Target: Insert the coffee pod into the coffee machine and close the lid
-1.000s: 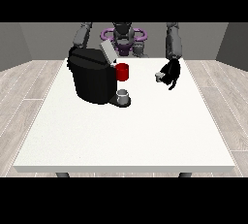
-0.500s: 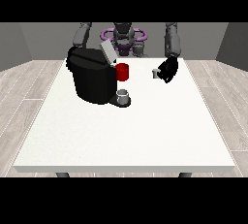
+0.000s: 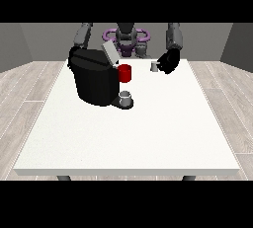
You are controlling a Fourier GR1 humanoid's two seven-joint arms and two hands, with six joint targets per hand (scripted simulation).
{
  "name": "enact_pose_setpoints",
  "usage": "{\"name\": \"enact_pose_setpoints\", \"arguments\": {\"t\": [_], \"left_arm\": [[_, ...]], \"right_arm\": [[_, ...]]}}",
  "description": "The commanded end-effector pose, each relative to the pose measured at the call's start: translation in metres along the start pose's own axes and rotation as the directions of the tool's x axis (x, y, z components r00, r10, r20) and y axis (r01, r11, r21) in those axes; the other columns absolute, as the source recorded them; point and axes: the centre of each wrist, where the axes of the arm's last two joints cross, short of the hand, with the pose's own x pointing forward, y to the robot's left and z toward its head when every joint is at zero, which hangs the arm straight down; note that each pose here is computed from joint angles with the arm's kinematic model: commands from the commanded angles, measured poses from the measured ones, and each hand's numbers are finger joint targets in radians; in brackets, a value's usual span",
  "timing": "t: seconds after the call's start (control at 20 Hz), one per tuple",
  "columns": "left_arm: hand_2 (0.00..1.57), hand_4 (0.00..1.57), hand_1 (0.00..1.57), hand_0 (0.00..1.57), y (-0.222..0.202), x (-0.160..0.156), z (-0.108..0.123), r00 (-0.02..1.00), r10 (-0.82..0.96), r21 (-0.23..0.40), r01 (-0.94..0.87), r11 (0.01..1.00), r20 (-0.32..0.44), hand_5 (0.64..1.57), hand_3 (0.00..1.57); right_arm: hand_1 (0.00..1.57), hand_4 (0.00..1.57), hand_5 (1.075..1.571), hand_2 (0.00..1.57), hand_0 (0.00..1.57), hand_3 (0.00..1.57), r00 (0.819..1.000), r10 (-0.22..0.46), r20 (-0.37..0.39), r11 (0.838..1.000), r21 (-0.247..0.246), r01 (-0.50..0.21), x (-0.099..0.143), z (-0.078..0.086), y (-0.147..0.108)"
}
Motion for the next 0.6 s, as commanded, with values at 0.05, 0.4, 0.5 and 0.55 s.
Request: {"name": "enact_pose_setpoints", "arguments": {"t": [0.05, 0.4, 0.5, 0.55], "left_arm": [[1.38, 0.56, 1.36, 1.36, 0.02, 0.01, -0.005, 0.998, 0.06, 0.006, -0.06, 0.998, 0.026, 1.571, 1.33], [1.25, 0.57, 1.19, 1.19, 0.02, 0.059, -0.028, 0.994, 0.109, 0.025, -0.109, 0.994, 0.001, 1.571, 1.3], [1.42, 0.59, 1.38, 1.38, 0.032, 0.056, -0.025, 0.997, 0.075, -0.004, -0.075, 0.997, 0.035, 1.571, 1.37], [1.45, 0.6, 1.45, 1.45, 0.048, 0.087, -0.037, 0.997, 0.045, 0.028, -0.047, 0.999, 0.056, 1.571, 1.39]], "right_arm": [[0.0, 0.25, 1.571, 0.0, 0.0, 0.0, 0.998, 0.028, -0.052, 0.999, 0.027, -0.027, 0.001, 0.004, 0.014], [0.0, 0.3, 1.571, 0.0, 0.0, 0.0, 0.999, 0.037, -0.02, 0.999, 0.019, -0.037, 0.004, -0.002, -0.006], [0.0, 0.31, 1.571, 0.0, 0.0, 0.0, 1.0, 0.019, -0.006, 0.999, 0.029, -0.019, -0.006, 0.01, -0.004], [0.0, 0.23, 1.571, 0.0, 0.0, 0.0, 1.0, 0.007, -0.012, 1.0, 0.023, -0.006, 0.015, -0.014, -0.009]]}}
